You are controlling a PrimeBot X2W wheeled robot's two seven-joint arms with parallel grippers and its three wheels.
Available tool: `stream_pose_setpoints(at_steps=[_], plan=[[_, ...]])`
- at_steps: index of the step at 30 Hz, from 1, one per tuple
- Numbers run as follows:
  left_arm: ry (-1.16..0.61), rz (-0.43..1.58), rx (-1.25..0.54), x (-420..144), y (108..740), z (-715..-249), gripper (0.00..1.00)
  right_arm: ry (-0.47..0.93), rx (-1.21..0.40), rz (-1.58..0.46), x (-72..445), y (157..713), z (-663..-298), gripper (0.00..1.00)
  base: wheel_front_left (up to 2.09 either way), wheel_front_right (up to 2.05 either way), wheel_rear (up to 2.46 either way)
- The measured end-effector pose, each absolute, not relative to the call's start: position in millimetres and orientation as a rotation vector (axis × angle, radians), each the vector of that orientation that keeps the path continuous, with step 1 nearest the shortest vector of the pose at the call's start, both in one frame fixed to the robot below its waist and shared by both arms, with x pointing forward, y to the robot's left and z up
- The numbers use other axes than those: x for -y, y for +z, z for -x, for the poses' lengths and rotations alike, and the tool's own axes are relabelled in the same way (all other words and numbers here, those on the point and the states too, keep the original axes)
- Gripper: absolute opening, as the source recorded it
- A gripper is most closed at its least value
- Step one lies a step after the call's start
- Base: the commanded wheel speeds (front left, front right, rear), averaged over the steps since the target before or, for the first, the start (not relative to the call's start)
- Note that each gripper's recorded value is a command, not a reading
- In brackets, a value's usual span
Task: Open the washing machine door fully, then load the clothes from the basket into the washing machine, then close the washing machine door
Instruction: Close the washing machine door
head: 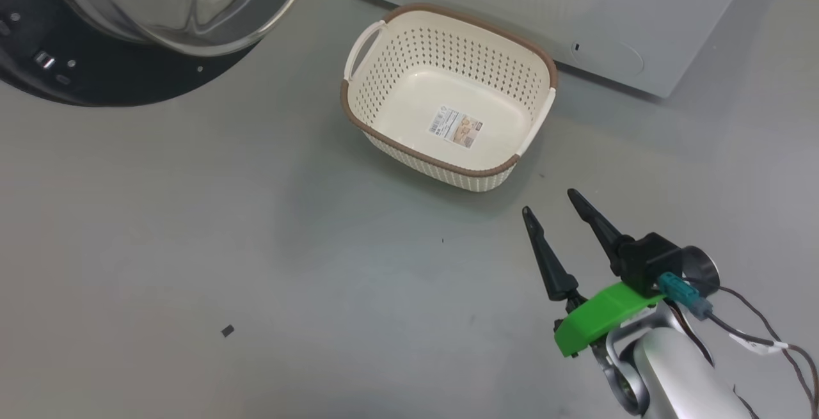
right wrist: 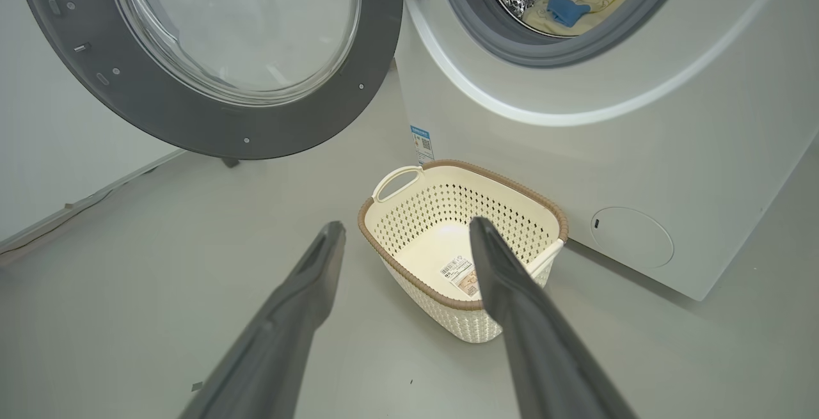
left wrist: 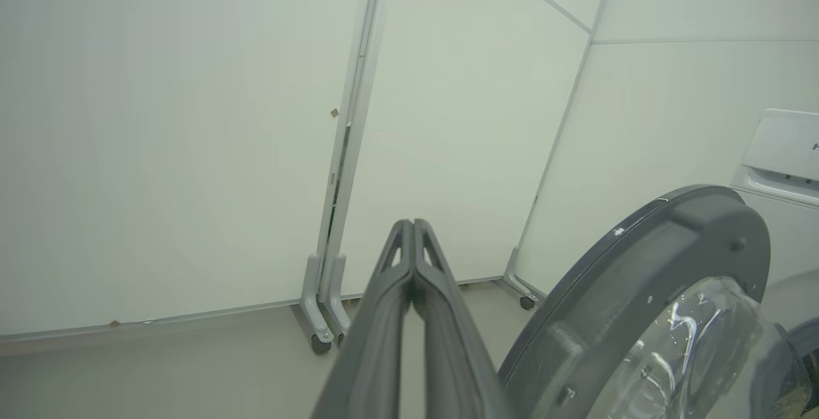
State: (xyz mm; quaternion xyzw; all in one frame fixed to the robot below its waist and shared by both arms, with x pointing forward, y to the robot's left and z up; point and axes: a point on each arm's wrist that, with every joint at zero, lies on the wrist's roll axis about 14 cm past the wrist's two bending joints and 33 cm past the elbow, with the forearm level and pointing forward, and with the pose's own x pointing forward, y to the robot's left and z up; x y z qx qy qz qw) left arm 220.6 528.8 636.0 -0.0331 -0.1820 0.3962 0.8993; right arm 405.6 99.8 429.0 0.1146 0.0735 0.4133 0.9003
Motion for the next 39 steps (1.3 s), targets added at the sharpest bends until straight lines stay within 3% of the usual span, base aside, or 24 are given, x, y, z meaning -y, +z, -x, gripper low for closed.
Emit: stream_pose_setpoints(at_steps=[8, 14, 23, 39], plan=[[0.860, 0.236, 0.408, -573.4, 650.3, -257.1, 0.00, 0.806, -0.178, -0.220, -83.9, 411.4, -419.9, 1.00, 0.00, 0.00, 0.00], [0.847, 0.739, 0.529, -595.0, 638.2, -297.0, 0.00, 0.771, -0.179, -0.216, -72.5, 405.6, -429.1, 1.00, 0.00, 0.00, 0.00], [0.814, 1.139, 0.519, -605.1, 609.7, -344.6, 0.00, 0.709, -0.196, -0.207, -50.6, 395.8, -436.1, 1.00, 0.00, 0.00, 0.00], [0.742, 1.257, 0.294, -578.7, 578.0, -413.1, 0.00, 0.659, -0.195, -0.195, -31.3, 391.9, -442.3, 1.00, 0.00, 0.00, 0.00]])
